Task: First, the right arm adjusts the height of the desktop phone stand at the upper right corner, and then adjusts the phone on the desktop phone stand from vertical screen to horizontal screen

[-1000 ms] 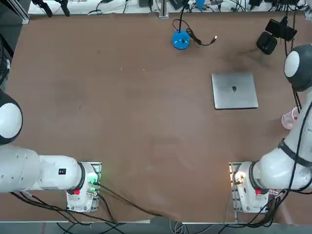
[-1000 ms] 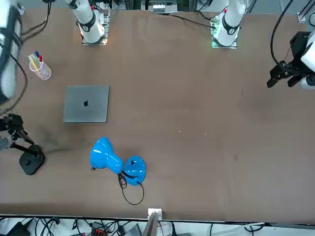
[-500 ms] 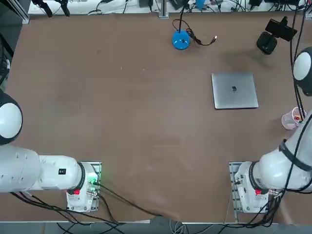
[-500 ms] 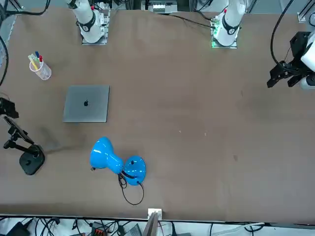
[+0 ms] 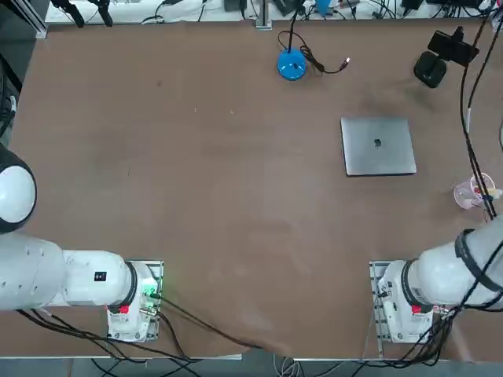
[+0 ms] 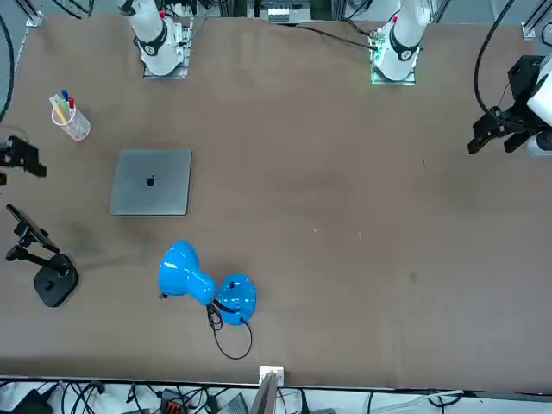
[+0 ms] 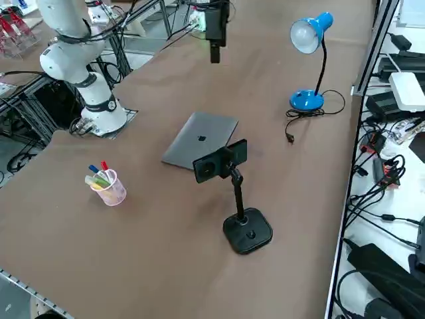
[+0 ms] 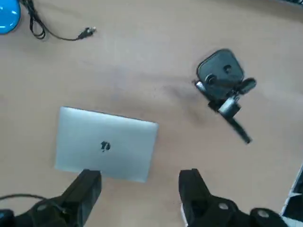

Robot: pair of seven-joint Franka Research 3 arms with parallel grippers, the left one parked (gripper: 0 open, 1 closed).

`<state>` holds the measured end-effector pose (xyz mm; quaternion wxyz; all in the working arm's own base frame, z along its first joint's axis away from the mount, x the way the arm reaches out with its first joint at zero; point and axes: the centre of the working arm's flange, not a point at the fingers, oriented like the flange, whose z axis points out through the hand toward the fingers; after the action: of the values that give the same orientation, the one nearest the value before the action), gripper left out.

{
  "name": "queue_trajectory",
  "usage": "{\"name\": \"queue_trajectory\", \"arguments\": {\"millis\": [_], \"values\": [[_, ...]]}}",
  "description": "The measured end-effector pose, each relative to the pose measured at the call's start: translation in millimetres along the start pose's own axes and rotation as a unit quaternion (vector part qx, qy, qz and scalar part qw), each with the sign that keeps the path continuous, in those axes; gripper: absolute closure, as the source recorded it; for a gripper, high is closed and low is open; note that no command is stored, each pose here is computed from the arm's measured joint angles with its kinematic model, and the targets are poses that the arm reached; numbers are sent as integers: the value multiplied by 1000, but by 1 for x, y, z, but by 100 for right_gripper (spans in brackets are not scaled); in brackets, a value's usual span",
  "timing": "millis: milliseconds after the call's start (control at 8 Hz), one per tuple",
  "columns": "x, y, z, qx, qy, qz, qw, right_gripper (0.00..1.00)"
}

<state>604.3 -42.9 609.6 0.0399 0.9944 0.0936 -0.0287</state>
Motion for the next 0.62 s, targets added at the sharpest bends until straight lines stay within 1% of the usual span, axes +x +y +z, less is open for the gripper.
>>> {"name": "queue_trajectory", "arguments": {"millis": [375, 625], "values": [[-36, -35, -3, 5, -6, 35, 999, 0], [-57, -41, -3, 6, -5, 40, 999, 0]]}}
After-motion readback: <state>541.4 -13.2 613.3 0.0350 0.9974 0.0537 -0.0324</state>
